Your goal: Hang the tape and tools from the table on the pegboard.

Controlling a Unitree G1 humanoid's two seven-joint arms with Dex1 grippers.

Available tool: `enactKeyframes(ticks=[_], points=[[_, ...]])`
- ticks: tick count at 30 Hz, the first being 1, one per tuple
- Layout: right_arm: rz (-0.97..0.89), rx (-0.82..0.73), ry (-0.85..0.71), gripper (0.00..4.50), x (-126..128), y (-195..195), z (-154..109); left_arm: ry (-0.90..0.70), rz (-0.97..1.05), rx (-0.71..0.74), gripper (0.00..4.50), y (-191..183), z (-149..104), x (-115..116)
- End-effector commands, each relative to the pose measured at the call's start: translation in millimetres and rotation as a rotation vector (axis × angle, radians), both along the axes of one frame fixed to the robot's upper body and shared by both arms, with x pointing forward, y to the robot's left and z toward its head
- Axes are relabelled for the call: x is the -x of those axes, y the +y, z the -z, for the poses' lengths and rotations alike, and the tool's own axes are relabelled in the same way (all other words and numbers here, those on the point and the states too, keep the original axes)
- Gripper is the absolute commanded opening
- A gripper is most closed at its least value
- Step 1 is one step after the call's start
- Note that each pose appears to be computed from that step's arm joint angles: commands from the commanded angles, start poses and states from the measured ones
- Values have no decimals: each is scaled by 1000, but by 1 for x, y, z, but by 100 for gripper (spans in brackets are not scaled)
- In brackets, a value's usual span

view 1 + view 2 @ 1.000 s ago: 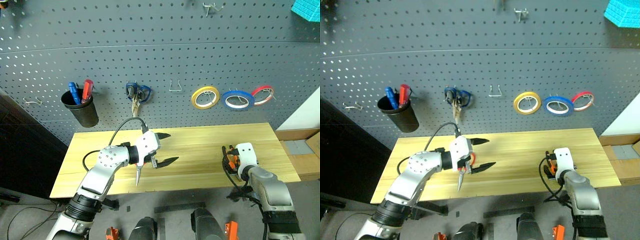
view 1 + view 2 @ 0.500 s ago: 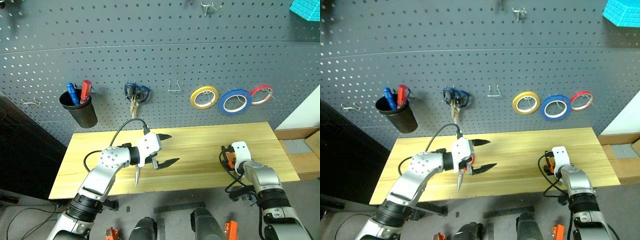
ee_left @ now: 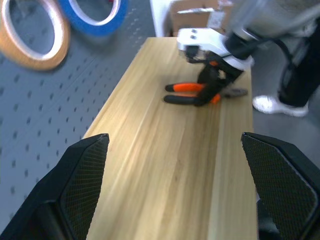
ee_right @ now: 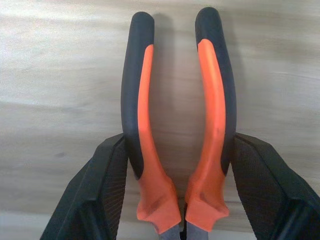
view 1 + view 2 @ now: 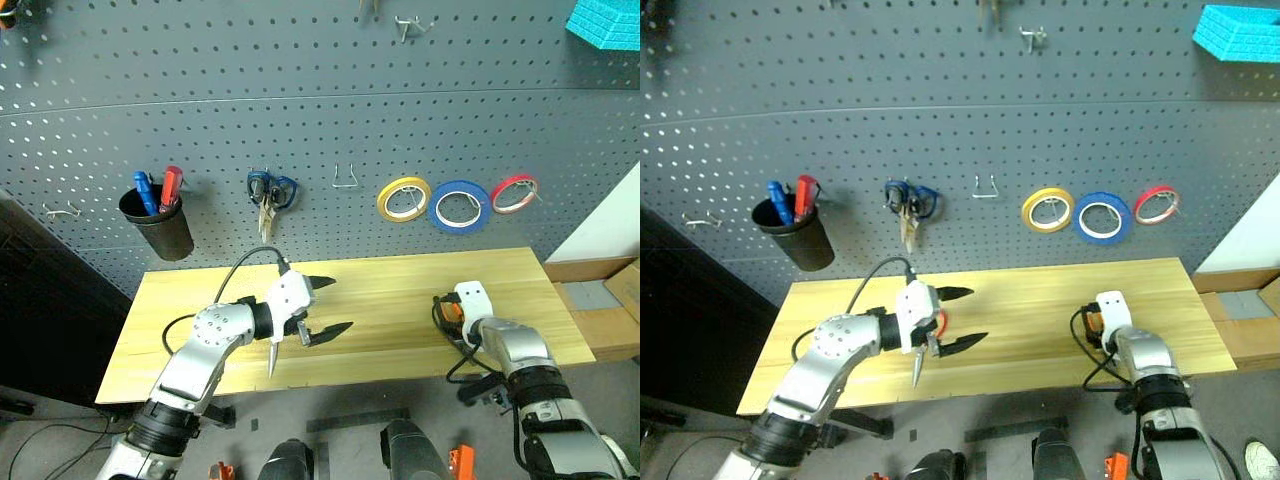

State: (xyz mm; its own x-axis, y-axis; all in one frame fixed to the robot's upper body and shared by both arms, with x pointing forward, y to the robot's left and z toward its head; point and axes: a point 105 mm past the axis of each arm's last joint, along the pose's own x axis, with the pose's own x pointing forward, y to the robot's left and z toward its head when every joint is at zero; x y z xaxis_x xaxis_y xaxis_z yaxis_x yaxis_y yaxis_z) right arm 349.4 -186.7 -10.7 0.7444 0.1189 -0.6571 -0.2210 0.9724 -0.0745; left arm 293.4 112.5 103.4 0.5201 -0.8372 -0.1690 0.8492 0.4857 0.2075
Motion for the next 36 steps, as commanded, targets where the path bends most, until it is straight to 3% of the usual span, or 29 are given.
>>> enactKeyframes(ticks=[1,3,6,10,13,17,23,28,33,36], points=[[-143,-141,-287,279,-15,59,-80,-55,-112,106,450,20,-26,0],[-264,-282,-413,279,-4,103,-120,-115,-215,175,450,34,-39,-1],[-413,-373,-626,279,11,147,-175,-149,-282,249,450,42,-51,3],[-505,-416,-856,279,21,173,-229,-200,-325,266,450,46,-61,7],[-551,-432,-1017,279,17,189,-270,-228,-370,266,450,52,-67,5],[-556,-424,-1142,279,-5,202,-303,-265,-388,274,450,50,-79,0],[-536,-355,-1262,279,-40,210,-329,-302,-396,280,450,43,-93,-10],[-513,-305,-1328,279,-57,211,-337,-314,-396,286,450,40,-99,-15],[-477,-233,-1360,279,-70,204,-332,-318,-403,311,450,37,-103,-18],[-441,-159,-1341,279,-81,191,-315,-311,-401,324,450,34,-103,-20]])
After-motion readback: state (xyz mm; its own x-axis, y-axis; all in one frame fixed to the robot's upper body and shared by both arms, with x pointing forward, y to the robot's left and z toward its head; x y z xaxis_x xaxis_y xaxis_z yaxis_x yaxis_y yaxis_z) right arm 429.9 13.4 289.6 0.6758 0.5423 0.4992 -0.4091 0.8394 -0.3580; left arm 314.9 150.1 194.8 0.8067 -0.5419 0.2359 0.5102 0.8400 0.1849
